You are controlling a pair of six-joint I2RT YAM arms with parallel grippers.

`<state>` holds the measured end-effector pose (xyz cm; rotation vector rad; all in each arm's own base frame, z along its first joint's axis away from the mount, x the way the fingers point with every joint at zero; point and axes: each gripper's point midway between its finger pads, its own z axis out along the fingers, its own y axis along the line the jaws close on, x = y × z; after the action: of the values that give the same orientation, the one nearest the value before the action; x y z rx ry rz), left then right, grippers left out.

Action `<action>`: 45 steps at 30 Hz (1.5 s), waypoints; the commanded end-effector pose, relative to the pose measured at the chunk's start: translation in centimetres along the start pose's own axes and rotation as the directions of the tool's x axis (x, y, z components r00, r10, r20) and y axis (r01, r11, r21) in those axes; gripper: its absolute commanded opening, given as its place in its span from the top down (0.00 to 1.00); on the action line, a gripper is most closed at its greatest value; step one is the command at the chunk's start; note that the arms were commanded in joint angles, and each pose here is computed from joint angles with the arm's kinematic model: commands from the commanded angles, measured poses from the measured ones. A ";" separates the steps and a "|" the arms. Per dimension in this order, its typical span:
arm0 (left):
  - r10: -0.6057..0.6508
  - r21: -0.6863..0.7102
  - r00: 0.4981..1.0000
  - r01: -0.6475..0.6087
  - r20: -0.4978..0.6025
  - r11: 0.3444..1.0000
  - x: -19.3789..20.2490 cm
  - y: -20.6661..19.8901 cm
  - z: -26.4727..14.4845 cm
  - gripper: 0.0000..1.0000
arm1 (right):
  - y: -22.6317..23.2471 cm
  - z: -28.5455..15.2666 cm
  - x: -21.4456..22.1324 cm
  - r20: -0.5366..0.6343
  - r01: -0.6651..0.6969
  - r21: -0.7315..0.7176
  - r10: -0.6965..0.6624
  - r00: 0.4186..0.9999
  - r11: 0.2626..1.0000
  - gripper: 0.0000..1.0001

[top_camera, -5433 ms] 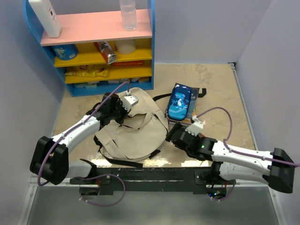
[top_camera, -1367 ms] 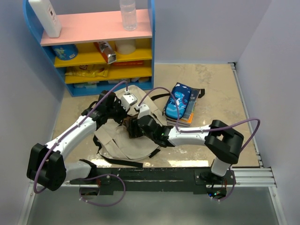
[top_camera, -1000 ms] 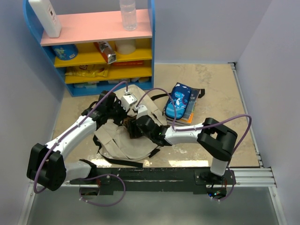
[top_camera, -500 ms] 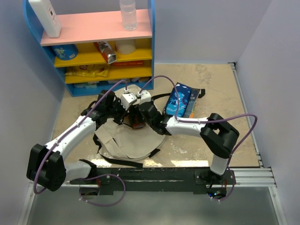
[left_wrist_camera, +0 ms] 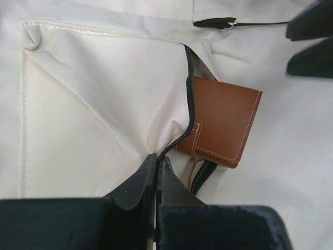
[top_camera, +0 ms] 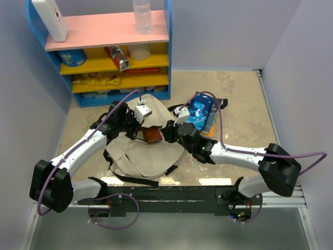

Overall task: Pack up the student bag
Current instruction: Place the personal item in the student bag.

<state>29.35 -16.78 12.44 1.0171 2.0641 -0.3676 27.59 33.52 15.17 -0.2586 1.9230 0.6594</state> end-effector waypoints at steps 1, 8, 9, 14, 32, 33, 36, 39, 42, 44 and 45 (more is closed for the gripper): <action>0.019 0.011 0.997 -0.020 0.079 1.000 -2.1 -0.2 -0.3 1.00 | 0.2 -1.0 0.3 0.007 -0.053 -0.037 0.053 0.999 0.998 0.86; 0.014 0.014 0.997 -0.015 0.080 1.000 -2.2 -0.2 -0.2 1.00 | 0.4 -0.8 3.7 -0.073 -0.060 -0.064 0.055 0.996 0.996 1.00; 0.013 0.013 0.997 -0.014 0.080 1.000 -2.2 -0.2 -0.2 1.00 | 0.6 -0.8 4.3 -0.084 -0.054 -0.069 0.049 0.995 0.996 1.00; 0.014 0.014 0.997 -0.016 0.078 1.000 -2.2 -0.2 -0.2 1.00 | 1.6 -0.3 5.4 -0.109 -0.035 -0.089 0.026 0.994 0.995 1.00; 0.016 0.029 0.997 -0.019 0.072 0.999 -1.7 -0.5 -0.1 1.00 | 2.1 6.1 4.6 -0.022 -0.119 0.034 0.120 0.993 0.992 1.00; 0.018 0.032 0.997 -0.021 0.071 0.999 -1.7 -0.6 0.0 1.00 | 2.5 6.6 4.0 -0.007 -0.134 0.037 0.134 0.991 0.990 1.00; 0.018 0.032 0.997 -0.020 0.073 0.999 -1.7 -0.6 -0.1 1.00 | 2.1 7.9 3.7 0.028 -0.155 0.081 0.154 0.988 0.985 1.00; 0.015 0.036 0.997 -0.018 0.072 0.999 -1.7 -0.6 -0.1 1.00 | 1.7 8.8 2.8 0.090 -0.167 0.115 0.158 0.983 0.979 1.00; 0.015 0.038 0.997 -0.018 0.071 0.999 -1.6 -0.7 -0.1 1.00 | 0.8 8.8 1.4 0.174 -0.192 0.149 0.165 0.971 0.970 1.00; 0.015 0.040 0.998 -0.018 0.068 0.999 -1.6 -0.7 -0.1 1.00 | 0.8 8.9 1.0 0.186 -0.188 0.149 0.159 0.970 0.971 1.00; 0.016 0.038 0.997 -0.019 0.069 0.999 -1.7 -0.7 -0.1 1.00 | 1.2 8.9 0.7 0.184 -0.173 0.131 0.147 0.972 0.976 1.00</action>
<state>29.29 -16.83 12.39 1.0202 2.0629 -0.3720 31.48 38.91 7.28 -0.0574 1.9837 0.5777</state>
